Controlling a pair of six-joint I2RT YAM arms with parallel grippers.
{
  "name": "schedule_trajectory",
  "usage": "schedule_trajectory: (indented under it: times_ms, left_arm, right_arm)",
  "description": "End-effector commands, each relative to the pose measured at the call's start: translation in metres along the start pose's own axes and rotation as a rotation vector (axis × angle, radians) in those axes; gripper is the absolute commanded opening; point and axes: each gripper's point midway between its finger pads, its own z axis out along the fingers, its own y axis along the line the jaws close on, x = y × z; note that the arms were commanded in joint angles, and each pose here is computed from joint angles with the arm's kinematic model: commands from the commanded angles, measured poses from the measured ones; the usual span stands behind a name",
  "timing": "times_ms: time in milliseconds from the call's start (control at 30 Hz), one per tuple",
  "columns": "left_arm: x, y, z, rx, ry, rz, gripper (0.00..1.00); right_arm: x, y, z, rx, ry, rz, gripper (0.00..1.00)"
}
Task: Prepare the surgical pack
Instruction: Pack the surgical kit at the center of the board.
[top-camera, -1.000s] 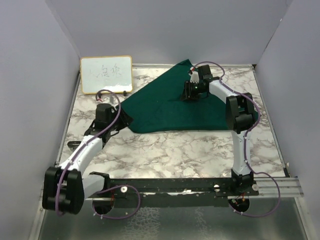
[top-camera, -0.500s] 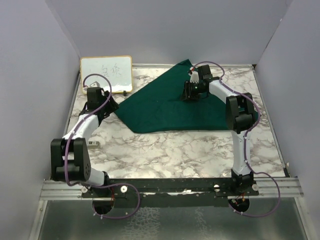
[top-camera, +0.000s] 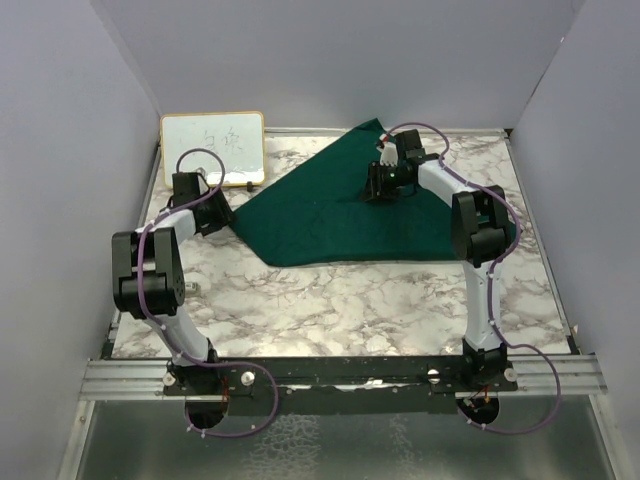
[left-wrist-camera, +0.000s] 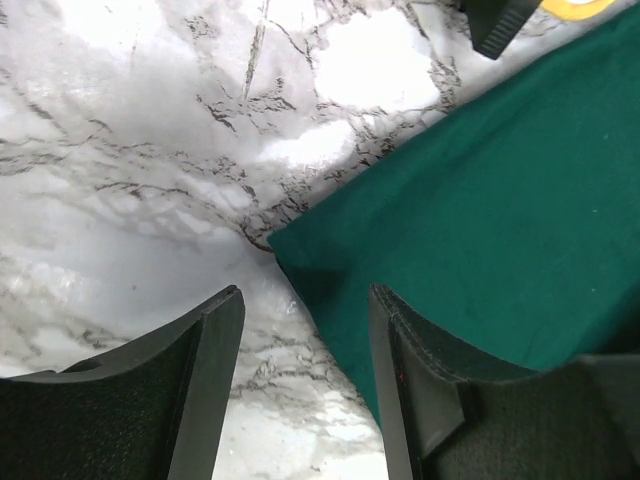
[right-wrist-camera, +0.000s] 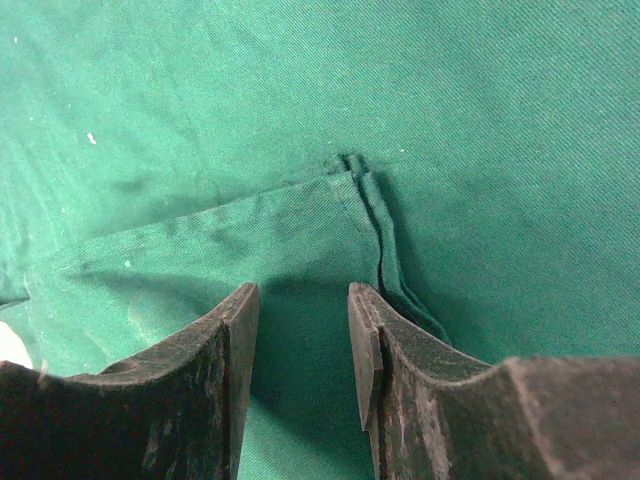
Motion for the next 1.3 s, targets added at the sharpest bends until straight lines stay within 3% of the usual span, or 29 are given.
schedule_trajectory:
  times_ms: [0,167,400,600,833,1267]
  left_arm:
    - [0.012,0.004,0.016,0.039,0.087,0.028,0.55]
    - [0.015,0.013,0.028,0.034,0.088,0.027,0.49]
    - [0.027,0.013,0.026,0.05,0.118,0.024,0.32]
    - [-0.007,-0.029,-0.002,0.202,0.031,0.045,0.0]
    - [-0.071,-0.111,-0.079,0.377,-0.162,0.015,0.0]
    - [-0.048,-0.268,-0.119,0.589,-0.154,0.022,0.0]
  right_arm:
    - [0.008,-0.006,0.012,-0.001,0.026,-0.006,0.42]
    - [0.009,-0.007,0.013,0.003,0.028,-0.007,0.42]
    - [0.008,-0.008,0.011,0.014,0.026,-0.01,0.42]
    - [0.01,-0.009,0.013,0.013,0.033,-0.004,0.42]
    - [0.01,-0.01,0.013,0.02,0.031,-0.004,0.42]
    - [0.012,-0.01,0.016,0.012,0.04,0.005,0.42]
